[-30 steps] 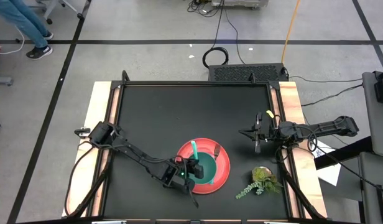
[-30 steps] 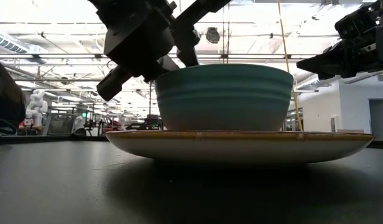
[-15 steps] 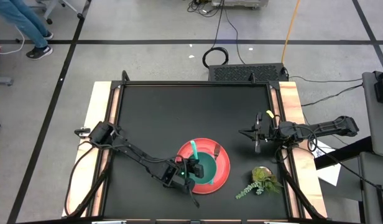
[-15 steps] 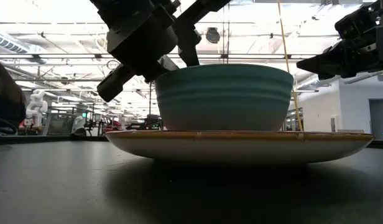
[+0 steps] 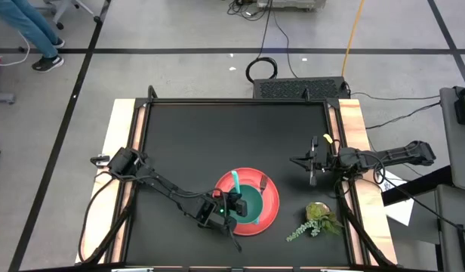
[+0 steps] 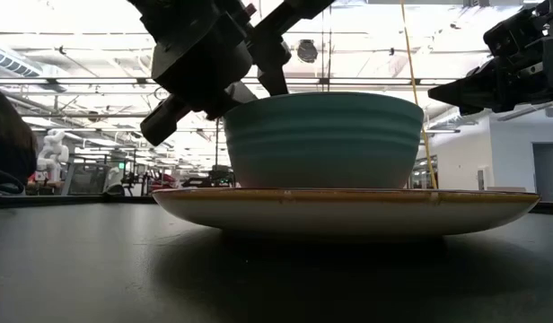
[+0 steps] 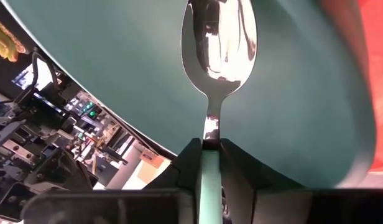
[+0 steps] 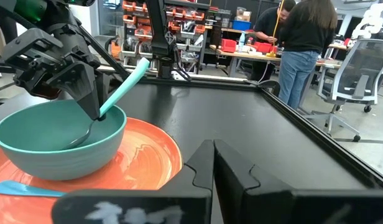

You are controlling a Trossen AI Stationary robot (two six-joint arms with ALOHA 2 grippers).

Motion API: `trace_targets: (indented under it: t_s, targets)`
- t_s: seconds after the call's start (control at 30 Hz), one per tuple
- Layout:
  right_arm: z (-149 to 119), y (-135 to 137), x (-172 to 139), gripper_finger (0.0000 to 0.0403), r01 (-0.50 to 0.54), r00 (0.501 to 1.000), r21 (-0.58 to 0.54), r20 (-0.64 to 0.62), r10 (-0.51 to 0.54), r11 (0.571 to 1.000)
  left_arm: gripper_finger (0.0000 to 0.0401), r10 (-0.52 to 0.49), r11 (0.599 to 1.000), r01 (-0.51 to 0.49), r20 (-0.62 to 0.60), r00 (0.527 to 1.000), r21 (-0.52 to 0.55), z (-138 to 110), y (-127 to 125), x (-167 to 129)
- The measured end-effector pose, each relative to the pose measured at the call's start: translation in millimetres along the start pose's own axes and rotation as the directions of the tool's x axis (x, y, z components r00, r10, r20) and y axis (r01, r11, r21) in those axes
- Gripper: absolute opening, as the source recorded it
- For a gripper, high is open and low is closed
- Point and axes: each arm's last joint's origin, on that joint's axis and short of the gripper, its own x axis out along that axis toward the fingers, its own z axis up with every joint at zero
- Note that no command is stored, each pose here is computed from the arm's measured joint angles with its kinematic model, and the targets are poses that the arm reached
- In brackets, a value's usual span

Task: Set table place
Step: Put the light green spoon into the green bowl, then return to Home Position

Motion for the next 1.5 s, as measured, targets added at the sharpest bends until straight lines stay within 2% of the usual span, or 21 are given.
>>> trace_targets:
  t_s: [0.33, 0.6, 1.27, 1.5]
  targets:
    - [0.0, 0.0, 0.0, 0.0, 0.0, 1.0, 0.0, 0.0, 0.0, 1.0, 0.0045, -0.006, 1.0, 0.006, -0.007, 1.0, 0.01, -0.5, -0.7, 0.2]
    - [0.0, 0.0, 0.0, 0.0, 0.0, 1.0, 0.0, 0.0, 0.0, 1.0, 0.0071, -0.017, 1.0, 0.017, -0.007, 1.0, 0.002, -0.6, -2.0, 0.2]
    - [0.0, 0.0, 0.0, 0.0, 0.0, 1.0, 0.0, 0.0, 0.0, 1.0, 0.0074, -0.014, 1.0, 0.014, -0.008, 1.0, -0.024, -0.8, -1.6, 0.3]
    - [0.0, 0.0, 0.0, 0.0, 0.0, 1.0, 0.0, 0.0, 0.0, 1.0, 0.0074, 0.018, 1.0, -0.018, -0.08, 0.997, 0.005, -2.3, 3.2, -1.5]
